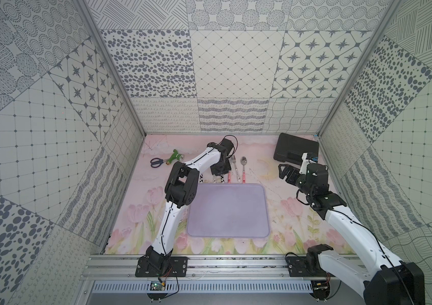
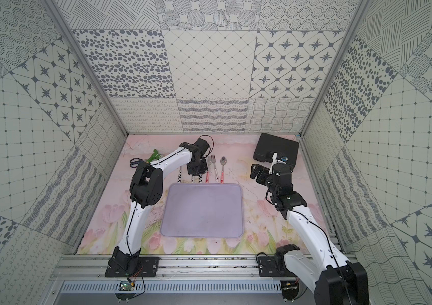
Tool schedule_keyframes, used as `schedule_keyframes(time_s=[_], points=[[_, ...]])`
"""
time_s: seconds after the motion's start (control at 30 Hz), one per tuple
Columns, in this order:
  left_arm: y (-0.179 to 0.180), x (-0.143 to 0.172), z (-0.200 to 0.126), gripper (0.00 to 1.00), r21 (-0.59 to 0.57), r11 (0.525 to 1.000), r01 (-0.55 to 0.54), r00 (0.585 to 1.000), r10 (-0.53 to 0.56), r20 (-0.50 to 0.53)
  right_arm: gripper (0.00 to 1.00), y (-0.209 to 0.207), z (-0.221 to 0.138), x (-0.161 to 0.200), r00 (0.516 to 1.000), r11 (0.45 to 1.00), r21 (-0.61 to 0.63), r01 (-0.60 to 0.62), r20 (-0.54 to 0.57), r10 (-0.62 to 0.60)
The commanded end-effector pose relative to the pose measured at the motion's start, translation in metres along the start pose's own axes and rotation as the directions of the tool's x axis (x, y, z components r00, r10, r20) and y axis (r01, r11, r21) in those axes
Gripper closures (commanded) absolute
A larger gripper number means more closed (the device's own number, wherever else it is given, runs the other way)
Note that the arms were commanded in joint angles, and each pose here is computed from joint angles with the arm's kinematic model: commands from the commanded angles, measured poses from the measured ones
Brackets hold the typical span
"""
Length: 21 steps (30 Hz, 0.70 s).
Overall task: Set the spoon and fork side by side
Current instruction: Pick up the fork at the center of the board.
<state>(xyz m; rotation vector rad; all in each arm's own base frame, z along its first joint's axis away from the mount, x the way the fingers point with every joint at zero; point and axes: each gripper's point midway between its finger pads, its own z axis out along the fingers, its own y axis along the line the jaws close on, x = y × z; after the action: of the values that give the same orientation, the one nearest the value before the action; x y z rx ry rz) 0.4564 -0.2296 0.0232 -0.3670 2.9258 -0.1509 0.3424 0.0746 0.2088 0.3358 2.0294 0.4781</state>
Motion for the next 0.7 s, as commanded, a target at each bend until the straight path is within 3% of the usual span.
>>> schedule_keyframes(time_s=[0.0,0.2,0.67], points=[[0.012,0.007,0.004,0.85,-0.05,0.998,-0.027,0.999,0.025,-0.04,0.03,0.001,0.002,0.0,1.0,1.0,-0.009,-0.004,0.013,0.004],[0.012,0.007,0.004,1.0,-0.054,0.997,-0.046,0.998,0.044,-0.052,0.03,0.002,0.001,-0.001,1.0,1.0,-0.01,-0.007,0.015,0.007],[-0.006,-0.003,-0.043,1.0,0.017,0.994,-0.107,0.994,0.106,0.041,0.03,0.001,0.001,-0.001,1.0,1.0,-0.009,-0.007,0.016,0.007]])
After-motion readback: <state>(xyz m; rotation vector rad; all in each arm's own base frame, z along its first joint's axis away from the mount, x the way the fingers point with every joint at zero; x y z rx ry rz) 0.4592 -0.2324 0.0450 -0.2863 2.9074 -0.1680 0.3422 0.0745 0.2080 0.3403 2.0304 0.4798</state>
